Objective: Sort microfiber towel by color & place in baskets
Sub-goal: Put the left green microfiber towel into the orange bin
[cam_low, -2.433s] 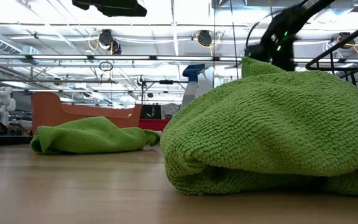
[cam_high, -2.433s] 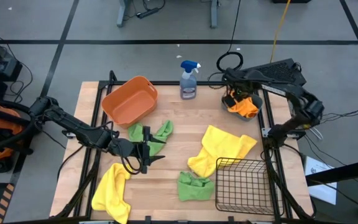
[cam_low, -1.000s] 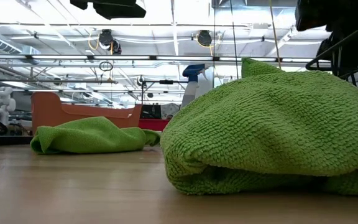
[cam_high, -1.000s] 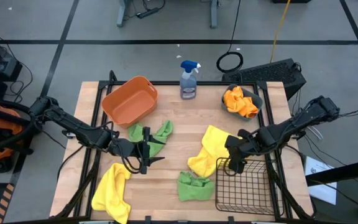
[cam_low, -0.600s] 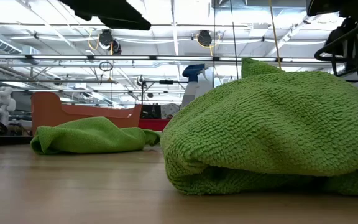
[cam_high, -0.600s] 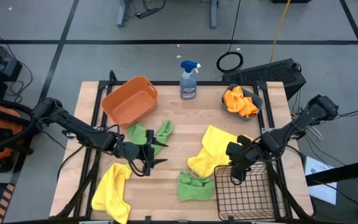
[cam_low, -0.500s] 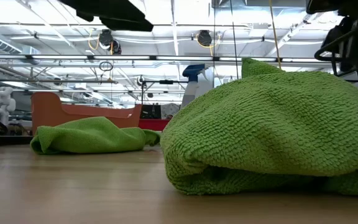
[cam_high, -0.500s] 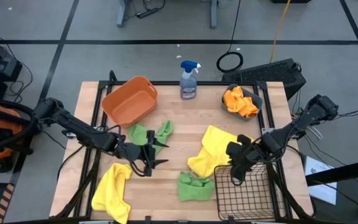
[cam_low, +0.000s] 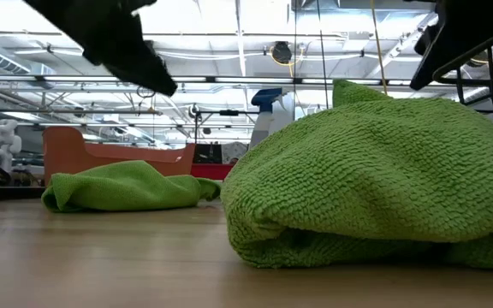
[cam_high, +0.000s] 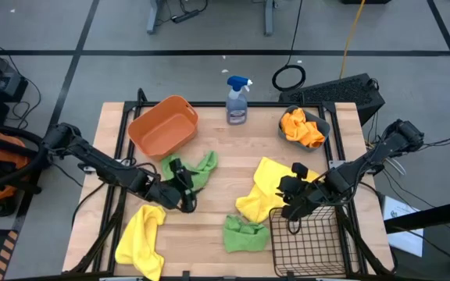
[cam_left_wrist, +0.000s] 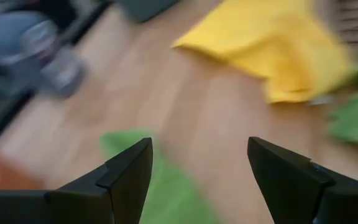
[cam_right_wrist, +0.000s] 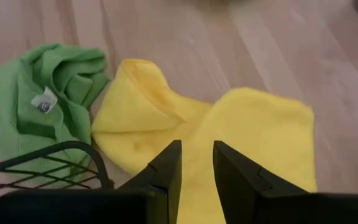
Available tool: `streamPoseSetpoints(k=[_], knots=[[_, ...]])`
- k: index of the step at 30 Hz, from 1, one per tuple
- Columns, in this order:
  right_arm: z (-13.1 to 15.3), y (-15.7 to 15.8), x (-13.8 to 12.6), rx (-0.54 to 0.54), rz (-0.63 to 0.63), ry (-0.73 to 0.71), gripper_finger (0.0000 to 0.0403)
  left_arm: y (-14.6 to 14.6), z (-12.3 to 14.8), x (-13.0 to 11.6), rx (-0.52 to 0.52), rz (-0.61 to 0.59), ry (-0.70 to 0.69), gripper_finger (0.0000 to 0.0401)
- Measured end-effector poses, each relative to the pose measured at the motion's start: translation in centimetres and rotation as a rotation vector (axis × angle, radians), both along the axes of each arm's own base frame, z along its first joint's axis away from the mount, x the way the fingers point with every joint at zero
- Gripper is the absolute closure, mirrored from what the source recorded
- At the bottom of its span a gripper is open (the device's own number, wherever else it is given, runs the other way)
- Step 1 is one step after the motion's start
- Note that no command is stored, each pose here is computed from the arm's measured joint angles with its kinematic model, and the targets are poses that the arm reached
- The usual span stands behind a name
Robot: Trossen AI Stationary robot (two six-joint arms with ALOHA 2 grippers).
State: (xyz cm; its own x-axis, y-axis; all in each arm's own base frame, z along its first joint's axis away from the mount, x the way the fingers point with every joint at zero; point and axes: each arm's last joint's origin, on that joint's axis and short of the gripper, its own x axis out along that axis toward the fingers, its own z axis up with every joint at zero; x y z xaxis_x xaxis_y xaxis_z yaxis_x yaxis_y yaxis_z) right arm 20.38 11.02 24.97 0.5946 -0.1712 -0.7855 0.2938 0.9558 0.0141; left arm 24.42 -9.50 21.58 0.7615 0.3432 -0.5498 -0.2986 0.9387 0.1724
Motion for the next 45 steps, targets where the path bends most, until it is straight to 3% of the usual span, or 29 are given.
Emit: streamPoseSetpoints(k=[6,11,21,26,29,31,36,40,45], knots=[[-0.5,0.4,0.8,-0.084,0.098,0.004,0.0319,0.4,-2.2,-0.6,-0.042,0.189,0.086,0.0131],[-0.6,0.4,1.3,-0.209,0.171,-0.006,0.0319,0.9,-3.8,0.4,-0.155,0.369,0.018,0.0131],[-0.5,-0.1,1.6,-0.316,0.271,0.022,0.0319,2.4,-8.4,1.9,-0.133,0.5,0.138,0.0131],[-0.4,-0.7,2.1,-0.327,0.264,0.009,0.0319,2.5,-10.7,2.4,-0.186,0.474,0.253,0.0133],[-0.3,-0.9,2.4,-0.314,0.253,-0.01,0.0319,2.3,-11.4,3.0,-0.231,0.429,0.278,0.0163],[-0.2,-0.9,2.6,-0.307,0.249,-0.028,0.0319,2.2,-11.7,3.2,-0.23,0.425,0.269,0.0209],[0.1,-0.6,2.9,-0.286,0.242,-0.083,0.0319,2.1,-11.1,3.8,-0.222,0.329,0.249,0.0368],[0.8,-0.3,3.6,-0.248,0.227,-0.188,0.0319,2.4,-9.4,3.6,-0.204,0.261,0.23,0.0369],[1.2,0.4,4.9,-0.239,0.243,-0.3,0.0309,2.2,-4.0,4.0,-0.15,0.162,0.068,0.0373]])
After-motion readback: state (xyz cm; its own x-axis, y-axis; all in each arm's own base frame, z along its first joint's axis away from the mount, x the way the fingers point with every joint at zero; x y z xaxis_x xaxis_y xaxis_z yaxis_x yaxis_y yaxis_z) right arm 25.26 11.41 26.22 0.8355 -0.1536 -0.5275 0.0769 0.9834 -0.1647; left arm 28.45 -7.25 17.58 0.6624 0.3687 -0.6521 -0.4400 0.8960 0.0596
